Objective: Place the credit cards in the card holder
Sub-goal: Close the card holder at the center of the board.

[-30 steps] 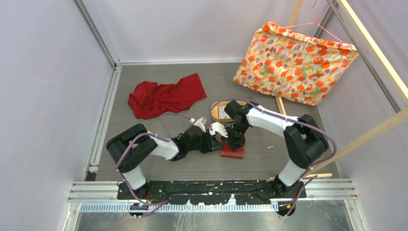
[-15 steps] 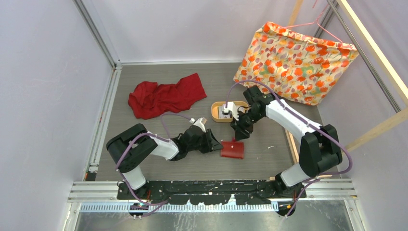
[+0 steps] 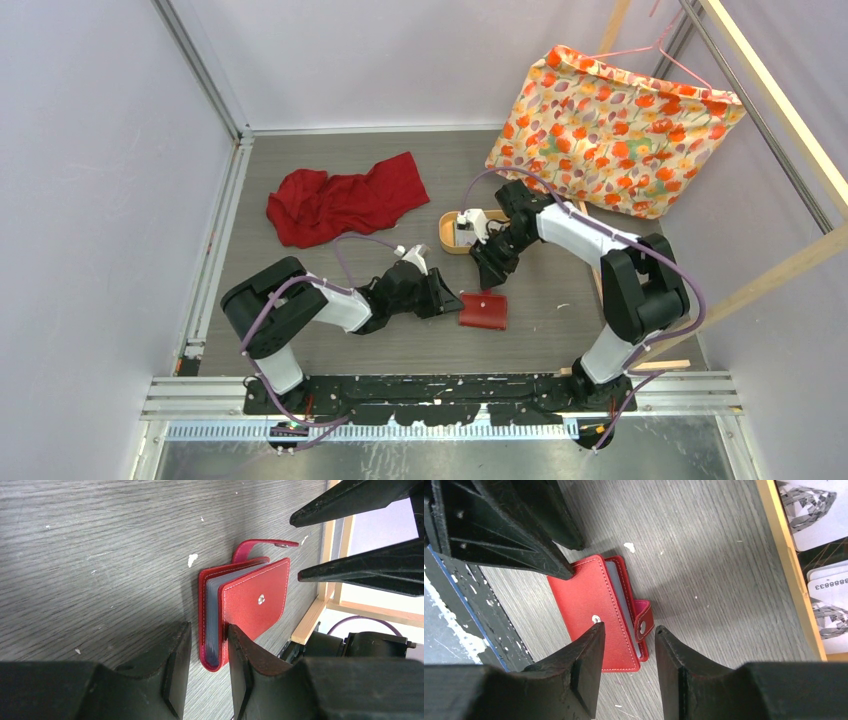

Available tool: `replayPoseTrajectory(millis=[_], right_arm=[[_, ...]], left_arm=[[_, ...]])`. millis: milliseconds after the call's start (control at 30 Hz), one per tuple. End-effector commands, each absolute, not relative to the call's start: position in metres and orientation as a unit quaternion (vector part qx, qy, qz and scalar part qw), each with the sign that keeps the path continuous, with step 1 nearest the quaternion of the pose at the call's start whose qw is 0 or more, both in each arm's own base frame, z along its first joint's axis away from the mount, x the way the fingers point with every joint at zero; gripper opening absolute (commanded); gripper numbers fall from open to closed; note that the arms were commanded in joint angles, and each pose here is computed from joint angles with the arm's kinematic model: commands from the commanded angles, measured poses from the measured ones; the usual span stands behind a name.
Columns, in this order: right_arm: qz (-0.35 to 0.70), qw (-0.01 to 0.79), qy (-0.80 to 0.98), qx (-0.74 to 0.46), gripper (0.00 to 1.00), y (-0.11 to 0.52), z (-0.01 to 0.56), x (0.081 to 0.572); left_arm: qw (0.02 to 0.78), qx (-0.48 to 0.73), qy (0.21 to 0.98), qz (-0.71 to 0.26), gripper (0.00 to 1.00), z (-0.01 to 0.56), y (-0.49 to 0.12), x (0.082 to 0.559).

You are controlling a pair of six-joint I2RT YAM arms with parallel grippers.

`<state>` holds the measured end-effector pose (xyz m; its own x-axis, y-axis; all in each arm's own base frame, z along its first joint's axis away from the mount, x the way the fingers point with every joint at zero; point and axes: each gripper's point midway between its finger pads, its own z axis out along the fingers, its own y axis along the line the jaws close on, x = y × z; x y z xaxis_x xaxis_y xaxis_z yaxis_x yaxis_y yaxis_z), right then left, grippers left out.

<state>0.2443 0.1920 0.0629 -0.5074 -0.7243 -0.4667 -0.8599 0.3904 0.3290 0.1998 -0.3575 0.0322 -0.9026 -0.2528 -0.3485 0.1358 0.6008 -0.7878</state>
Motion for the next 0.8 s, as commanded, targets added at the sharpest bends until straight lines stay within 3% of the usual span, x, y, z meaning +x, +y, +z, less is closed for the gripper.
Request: replayPoseTrajectory(millis=[0,333,600,767], right_arm=[[0.268,0.130,0.831,-0.470,0.45,0.1960,0.0645,0.2519],[0.273,0.113,0.833,-0.467,0.30,0.1974,0.0618,0.2508],[0.280,0.119,0.834,-0.461,0.29,0.2000,0.0665,0.2513],[0.279,0.118,0.836,-0.458,0.22,0.1991,0.0654,0.2528]], left_arm=[[0.209,-0.021,0.881,-0.424,0.35,0.0158,-0.3519,0.1935],[0.210,-0.022,0.881,-0.424,0.35,0.0162,-0.3518,0.1936],[0.209,-0.022,0.881,-0.423,0.35,0.0158,-0.3516,0.1934],[0.210,-0.021,0.881,-0.424,0.35,0.0164,-0.3523,0.1934]])
